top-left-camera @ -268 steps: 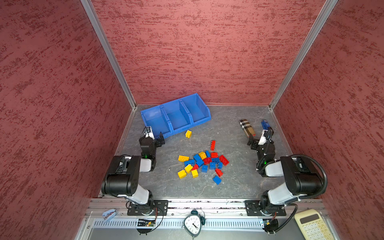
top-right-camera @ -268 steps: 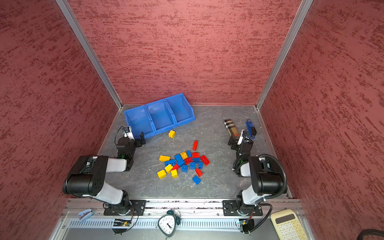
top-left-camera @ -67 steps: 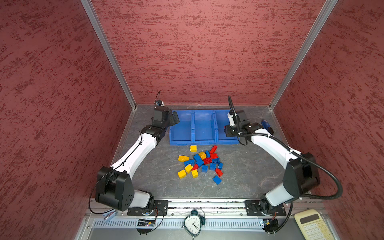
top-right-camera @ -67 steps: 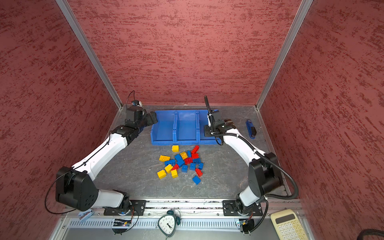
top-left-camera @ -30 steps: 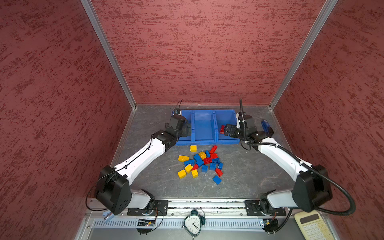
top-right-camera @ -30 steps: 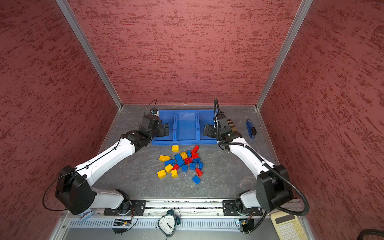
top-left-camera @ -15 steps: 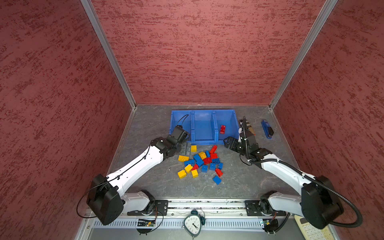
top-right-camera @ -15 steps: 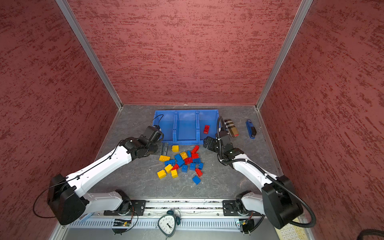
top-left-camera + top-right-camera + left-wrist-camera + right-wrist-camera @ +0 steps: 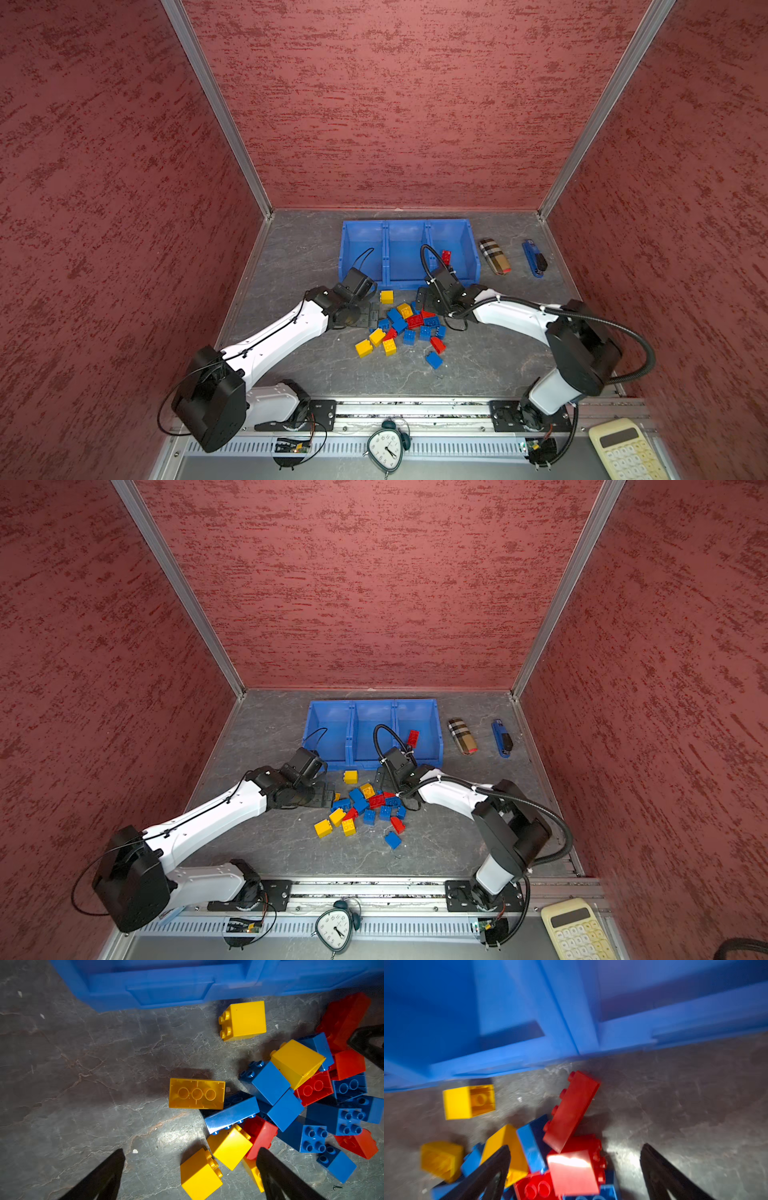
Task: Sort the legos into containers by color
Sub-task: 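Grasp another red brick with the right gripper while the left gripper nears yellow bricks, then lift the red brick into the same compartment and open the right gripper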
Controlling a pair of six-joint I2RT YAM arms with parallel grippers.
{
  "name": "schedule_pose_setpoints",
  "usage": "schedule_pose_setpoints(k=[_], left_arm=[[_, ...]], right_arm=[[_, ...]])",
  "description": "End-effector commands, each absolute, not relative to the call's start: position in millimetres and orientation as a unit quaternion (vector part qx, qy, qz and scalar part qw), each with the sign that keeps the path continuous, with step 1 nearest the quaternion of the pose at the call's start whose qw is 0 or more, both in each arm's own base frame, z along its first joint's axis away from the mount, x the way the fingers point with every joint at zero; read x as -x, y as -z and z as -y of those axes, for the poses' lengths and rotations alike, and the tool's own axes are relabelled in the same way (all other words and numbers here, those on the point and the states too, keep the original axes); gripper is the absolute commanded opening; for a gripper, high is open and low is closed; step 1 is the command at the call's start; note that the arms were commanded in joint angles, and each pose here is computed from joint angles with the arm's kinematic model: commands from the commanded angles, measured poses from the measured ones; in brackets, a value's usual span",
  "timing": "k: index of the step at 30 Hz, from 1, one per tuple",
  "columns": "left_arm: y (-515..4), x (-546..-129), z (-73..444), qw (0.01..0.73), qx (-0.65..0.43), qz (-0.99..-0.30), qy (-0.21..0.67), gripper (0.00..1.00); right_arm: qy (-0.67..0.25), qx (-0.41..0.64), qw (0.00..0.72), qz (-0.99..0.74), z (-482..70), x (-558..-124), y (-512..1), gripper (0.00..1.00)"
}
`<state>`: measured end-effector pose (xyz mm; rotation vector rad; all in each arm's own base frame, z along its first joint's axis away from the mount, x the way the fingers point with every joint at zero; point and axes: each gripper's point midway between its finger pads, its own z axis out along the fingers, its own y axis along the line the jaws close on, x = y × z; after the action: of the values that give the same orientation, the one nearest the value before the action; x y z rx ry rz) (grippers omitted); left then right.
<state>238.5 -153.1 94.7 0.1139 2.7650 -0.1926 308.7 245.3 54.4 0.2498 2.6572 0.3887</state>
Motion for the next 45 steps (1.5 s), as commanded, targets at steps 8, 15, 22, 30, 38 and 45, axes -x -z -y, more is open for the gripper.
schedule_pose_setpoints(k=[8, 15, 22, 30, 38, 45], left_arm=[[-89, -254, 163, 0.203, -0.026, -0.974, 0.095, 0.99], [-92, -261, 159, 0.219, -0.009, -0.972, 0.086, 0.99], [-98, -270, 168, 0.235, -0.014, -0.966, 0.104, 0.99], [-91, -284, 184, 0.227, 0.004, -0.968, 0.111, 0.99], [-84, -297, 202, 0.226, 0.023, -0.968, 0.109, 0.99], [-76, -306, 217, 0.218, 0.025, -0.970, 0.108, 0.99]], right_arm=[[-0.074, -0.097, 0.257, -0.959, -248, -336, -52, 0.72], [-0.066, -0.109, 0.257, -0.958, -238, -344, -42, 0.57], [-0.061, -0.086, 0.254, -0.961, -227, -336, -33, 0.47], [-0.090, -0.047, 0.294, -0.950, -226, -333, -63, 0.25], [-0.118, -0.047, 0.394, -0.910, -193, -356, -150, 0.18], [-0.148, -0.047, 0.424, -0.892, -163, -429, -161, 0.20]])
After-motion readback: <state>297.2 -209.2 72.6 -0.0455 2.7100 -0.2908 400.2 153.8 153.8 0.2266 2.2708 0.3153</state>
